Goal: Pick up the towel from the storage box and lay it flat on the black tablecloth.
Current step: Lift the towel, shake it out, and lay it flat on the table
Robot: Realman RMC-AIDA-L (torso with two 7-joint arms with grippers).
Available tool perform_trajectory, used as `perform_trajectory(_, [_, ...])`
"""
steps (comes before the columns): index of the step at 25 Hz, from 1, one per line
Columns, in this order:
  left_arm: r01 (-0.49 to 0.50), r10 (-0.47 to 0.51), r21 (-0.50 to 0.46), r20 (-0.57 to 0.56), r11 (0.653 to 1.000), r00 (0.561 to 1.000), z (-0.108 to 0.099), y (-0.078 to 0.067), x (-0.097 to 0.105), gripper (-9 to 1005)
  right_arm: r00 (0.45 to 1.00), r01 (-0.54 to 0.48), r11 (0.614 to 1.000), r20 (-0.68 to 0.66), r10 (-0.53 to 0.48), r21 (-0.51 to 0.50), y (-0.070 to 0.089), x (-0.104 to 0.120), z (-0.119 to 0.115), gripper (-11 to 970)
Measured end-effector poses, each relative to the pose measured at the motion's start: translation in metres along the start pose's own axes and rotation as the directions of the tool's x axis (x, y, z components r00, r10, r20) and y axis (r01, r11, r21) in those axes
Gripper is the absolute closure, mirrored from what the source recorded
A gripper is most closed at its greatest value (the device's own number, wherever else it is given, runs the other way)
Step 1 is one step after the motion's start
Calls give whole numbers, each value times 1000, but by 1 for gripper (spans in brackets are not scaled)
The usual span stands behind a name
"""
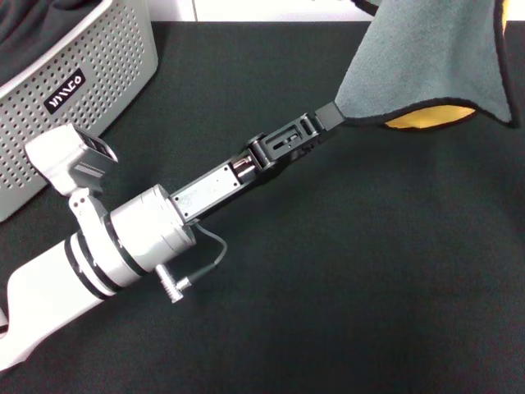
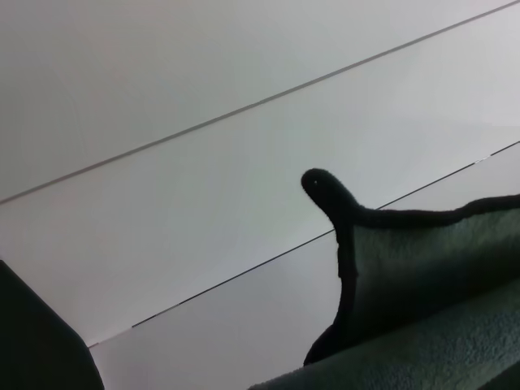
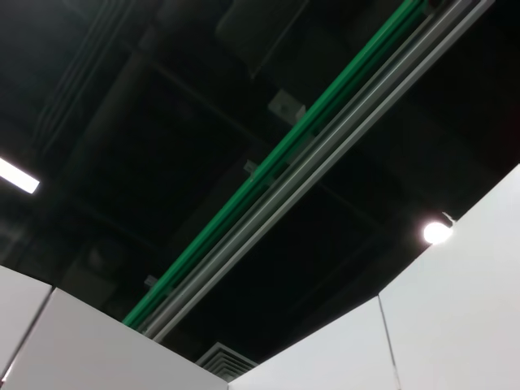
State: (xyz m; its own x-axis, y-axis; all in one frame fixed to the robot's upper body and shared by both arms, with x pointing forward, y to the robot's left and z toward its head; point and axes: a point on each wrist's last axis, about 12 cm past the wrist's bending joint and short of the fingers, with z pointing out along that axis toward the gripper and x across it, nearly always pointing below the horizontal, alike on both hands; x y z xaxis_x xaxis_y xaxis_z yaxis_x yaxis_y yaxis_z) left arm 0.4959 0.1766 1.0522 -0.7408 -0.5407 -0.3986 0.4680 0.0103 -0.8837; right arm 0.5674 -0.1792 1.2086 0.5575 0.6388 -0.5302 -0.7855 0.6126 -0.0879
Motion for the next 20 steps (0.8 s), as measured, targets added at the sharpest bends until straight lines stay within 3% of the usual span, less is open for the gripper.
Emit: perform_trajectory(20, [8,-8,-3,-16,1000,1000,3,0,3,481,1000,-11,1000,2,11,-29,2,4,10,814])
